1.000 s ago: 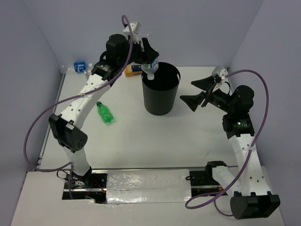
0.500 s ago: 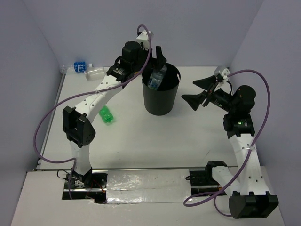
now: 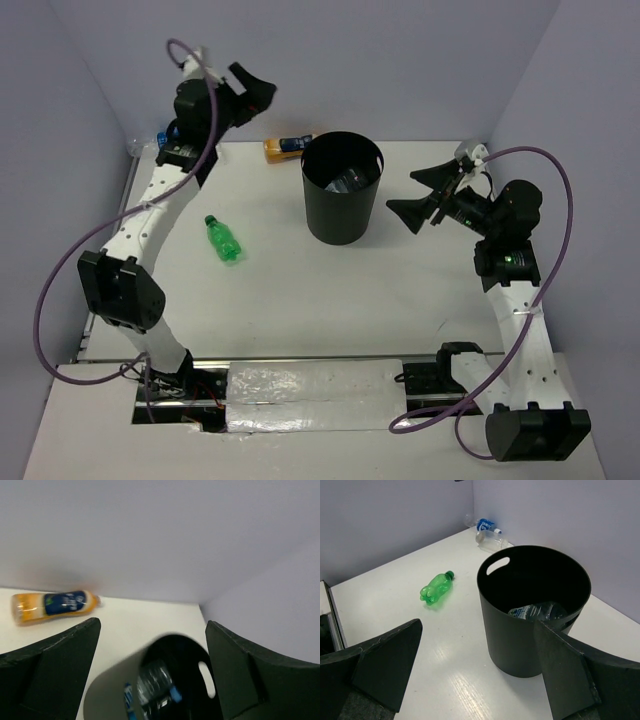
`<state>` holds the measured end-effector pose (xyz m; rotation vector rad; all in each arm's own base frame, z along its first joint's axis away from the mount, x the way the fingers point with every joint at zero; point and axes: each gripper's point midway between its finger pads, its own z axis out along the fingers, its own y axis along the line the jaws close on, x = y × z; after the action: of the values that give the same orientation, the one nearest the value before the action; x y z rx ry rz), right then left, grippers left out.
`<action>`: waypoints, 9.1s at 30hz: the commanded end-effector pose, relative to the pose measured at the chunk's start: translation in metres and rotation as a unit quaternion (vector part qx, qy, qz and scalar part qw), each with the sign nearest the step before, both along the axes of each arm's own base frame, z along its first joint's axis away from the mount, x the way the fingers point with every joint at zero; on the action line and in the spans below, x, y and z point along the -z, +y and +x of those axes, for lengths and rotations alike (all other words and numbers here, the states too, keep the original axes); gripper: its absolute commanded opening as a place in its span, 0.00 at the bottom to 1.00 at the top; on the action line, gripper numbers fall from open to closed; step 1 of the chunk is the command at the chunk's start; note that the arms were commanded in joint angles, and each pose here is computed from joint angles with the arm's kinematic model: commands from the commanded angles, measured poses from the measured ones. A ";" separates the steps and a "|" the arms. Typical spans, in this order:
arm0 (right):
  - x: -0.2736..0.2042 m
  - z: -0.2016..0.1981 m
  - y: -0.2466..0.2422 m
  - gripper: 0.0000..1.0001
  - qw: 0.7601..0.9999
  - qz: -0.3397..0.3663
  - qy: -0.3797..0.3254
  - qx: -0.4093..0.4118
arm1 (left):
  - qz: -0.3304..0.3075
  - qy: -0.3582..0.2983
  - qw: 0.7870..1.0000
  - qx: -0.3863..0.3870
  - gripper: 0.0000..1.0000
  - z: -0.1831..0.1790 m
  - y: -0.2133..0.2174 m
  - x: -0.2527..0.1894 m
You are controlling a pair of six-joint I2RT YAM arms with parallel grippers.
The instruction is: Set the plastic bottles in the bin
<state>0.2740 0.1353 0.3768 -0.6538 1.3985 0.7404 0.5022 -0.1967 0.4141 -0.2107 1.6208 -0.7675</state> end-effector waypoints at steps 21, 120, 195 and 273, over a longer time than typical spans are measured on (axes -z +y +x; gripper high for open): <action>0.004 0.014 -0.015 1.00 1.000 0.003 0.003 0.022 | -0.366 0.291 0.865 -0.179 0.99 0.171 0.031 0.281; 0.112 0.033 0.293 1.00 0.950 -0.231 0.186 -0.097 | 0.193 -0.099 0.960 -0.176 0.99 -0.233 0.127 0.010; 0.054 0.153 0.047 0.27 0.915 -0.393 0.005 0.091 | 0.108 -0.049 0.993 -0.029 0.99 -0.197 0.093 0.077; 0.072 -0.068 0.031 1.00 0.956 -0.137 0.020 -0.258 | -0.377 0.231 0.870 -0.218 0.20 0.145 0.240 0.317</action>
<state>0.2129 0.1666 0.2918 -1.2525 1.4477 0.9763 0.6606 0.0679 0.0663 -1.5164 1.4620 -0.9480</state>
